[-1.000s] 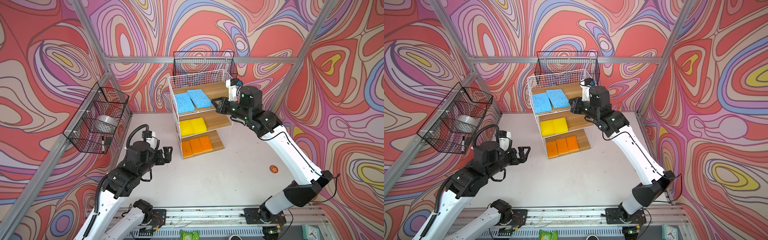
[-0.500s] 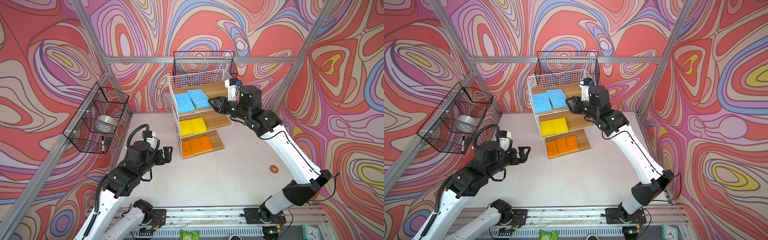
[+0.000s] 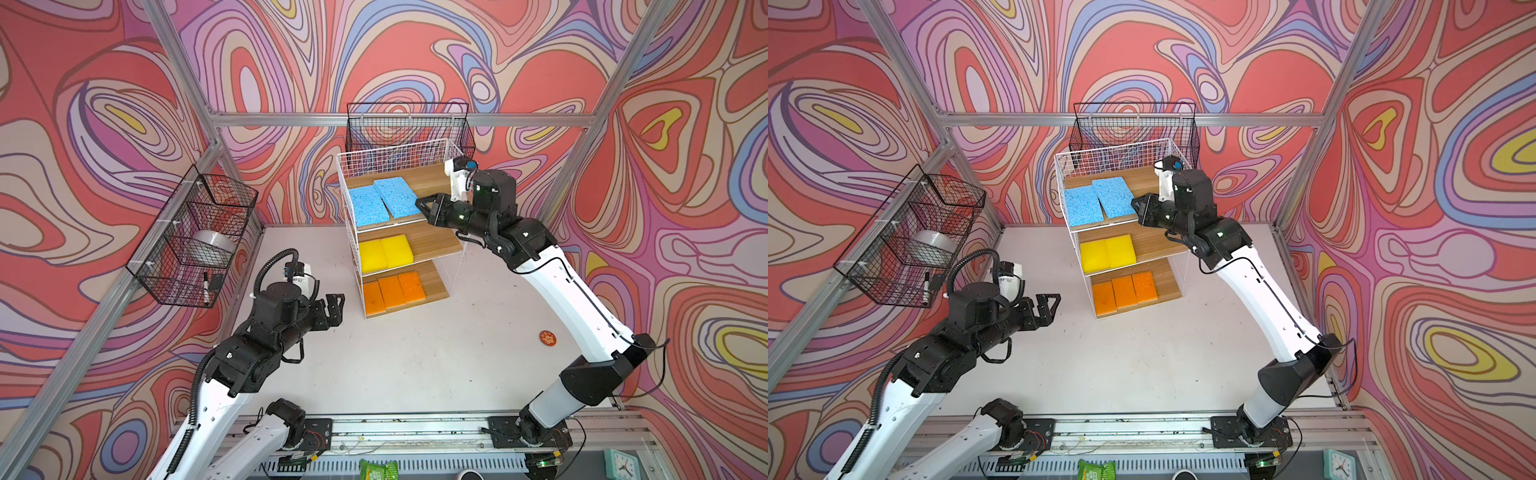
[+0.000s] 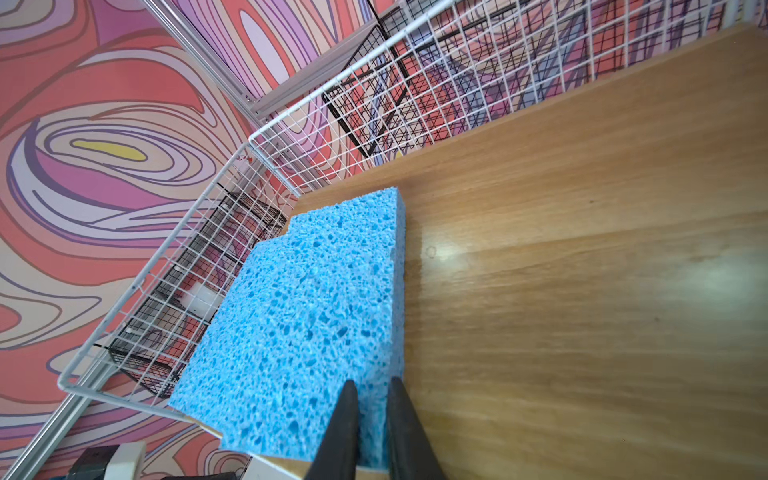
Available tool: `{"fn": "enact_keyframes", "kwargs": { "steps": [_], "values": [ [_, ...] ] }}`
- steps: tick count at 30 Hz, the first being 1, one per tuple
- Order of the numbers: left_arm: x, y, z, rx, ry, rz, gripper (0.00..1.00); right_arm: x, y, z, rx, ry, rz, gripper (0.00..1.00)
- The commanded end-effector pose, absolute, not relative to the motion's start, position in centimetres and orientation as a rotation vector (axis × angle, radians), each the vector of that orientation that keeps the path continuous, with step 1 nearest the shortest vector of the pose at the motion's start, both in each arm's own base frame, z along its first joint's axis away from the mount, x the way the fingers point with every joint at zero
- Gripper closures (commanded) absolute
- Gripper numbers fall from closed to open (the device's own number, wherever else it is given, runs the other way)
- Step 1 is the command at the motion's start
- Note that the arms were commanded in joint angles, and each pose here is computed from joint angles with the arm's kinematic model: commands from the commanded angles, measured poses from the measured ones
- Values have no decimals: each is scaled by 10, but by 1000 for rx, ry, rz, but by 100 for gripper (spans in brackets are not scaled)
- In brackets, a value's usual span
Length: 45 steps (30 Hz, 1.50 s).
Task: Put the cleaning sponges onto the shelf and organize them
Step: 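Lower the blue sponge onto the top board beside the other blue sponge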
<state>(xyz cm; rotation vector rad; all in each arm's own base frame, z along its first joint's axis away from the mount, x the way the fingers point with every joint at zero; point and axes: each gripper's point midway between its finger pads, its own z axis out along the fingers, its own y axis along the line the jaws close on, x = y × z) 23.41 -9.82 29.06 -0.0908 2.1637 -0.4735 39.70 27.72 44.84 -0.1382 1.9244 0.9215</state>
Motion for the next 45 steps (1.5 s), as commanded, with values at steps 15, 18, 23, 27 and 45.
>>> {"fn": "enact_keyframes", "kwargs": {
  "steps": [15,18,23,27,45],
  "values": [
    [232,-90,294,-98,2157,-431,8,388,255,470,-46,1832,902,100],
    [232,-90,293,-97,2159,-430,8,386,253,472,-41,1824,900,100],
    [232,-90,295,-95,2156,-430,9,385,257,473,-62,1829,916,100],
    [232,-89,293,-98,2160,-426,9,387,267,469,-88,1845,957,100],
    [229,-87,294,-92,2154,-417,8,397,276,469,-47,1841,968,100]
  ]
}}
